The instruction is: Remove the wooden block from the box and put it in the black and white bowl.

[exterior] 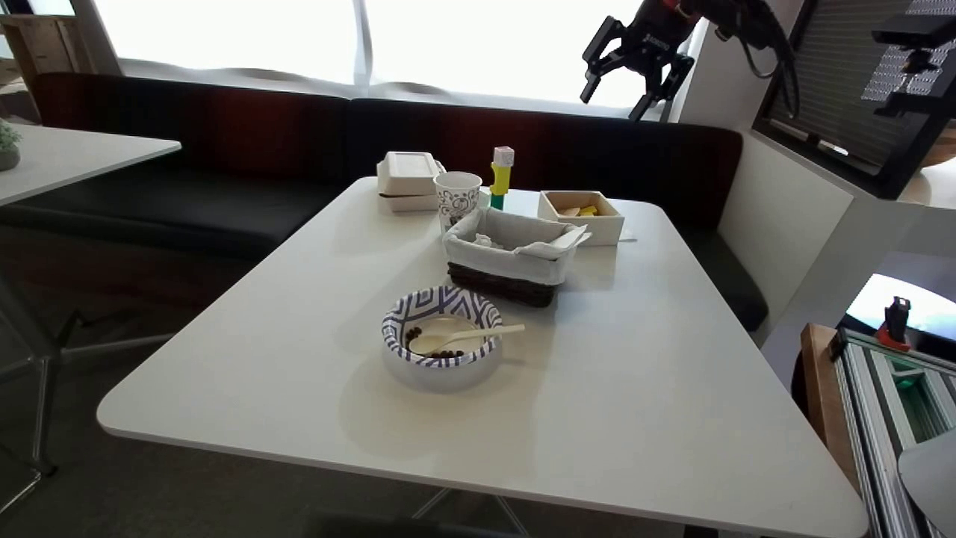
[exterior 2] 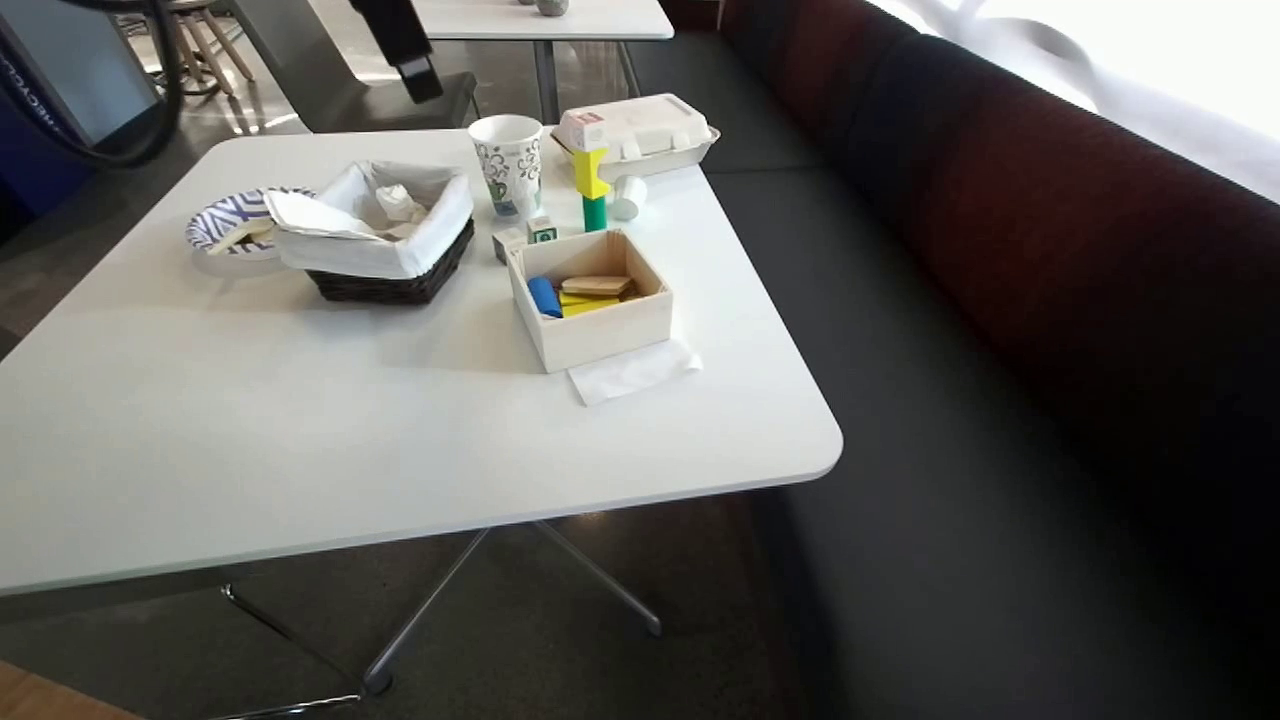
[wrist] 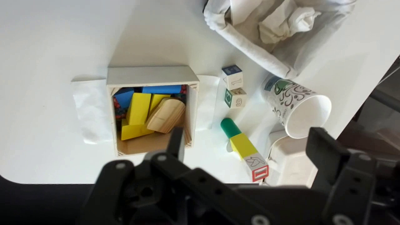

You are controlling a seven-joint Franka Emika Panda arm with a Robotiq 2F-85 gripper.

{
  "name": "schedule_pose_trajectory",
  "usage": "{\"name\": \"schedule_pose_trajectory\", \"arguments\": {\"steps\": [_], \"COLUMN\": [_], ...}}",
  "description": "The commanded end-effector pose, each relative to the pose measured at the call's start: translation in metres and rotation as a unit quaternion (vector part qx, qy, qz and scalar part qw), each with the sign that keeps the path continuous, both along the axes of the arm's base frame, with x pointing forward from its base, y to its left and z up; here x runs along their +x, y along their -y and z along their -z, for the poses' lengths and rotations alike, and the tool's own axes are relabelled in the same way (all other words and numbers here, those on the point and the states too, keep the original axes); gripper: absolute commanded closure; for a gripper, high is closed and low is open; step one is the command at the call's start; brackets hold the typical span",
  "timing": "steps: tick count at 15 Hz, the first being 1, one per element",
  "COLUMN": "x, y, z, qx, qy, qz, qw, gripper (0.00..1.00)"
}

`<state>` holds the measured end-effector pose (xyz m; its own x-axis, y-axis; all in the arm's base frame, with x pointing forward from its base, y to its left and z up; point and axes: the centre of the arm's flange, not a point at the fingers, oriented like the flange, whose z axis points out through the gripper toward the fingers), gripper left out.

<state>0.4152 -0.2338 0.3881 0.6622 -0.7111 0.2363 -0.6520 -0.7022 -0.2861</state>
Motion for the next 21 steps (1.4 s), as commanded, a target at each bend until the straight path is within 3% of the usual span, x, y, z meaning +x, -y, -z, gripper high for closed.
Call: {"name": "schedule_pose_trajectory", "arguments": {"steps": [1,2,3,9,21], "x": [0.038,0.043,0.014,0.019,0.078], "y": [0.042,0.047,0.026,0.029,0.075], "z": [0.043,0.052,0.027,0.028,0.085], "qx": [0.03,0.041,0.026,0.024,0.048], "qy": [0.01,0.012,0.006,0.008,0.025], "qz": [0.041,0.045,0.036,0.033,0.053], "qw": [0.9987,0.9981,0.999,0.9991,0.9971], "gripper": [0.0,0.0,0.0,0.0,0.0]}}
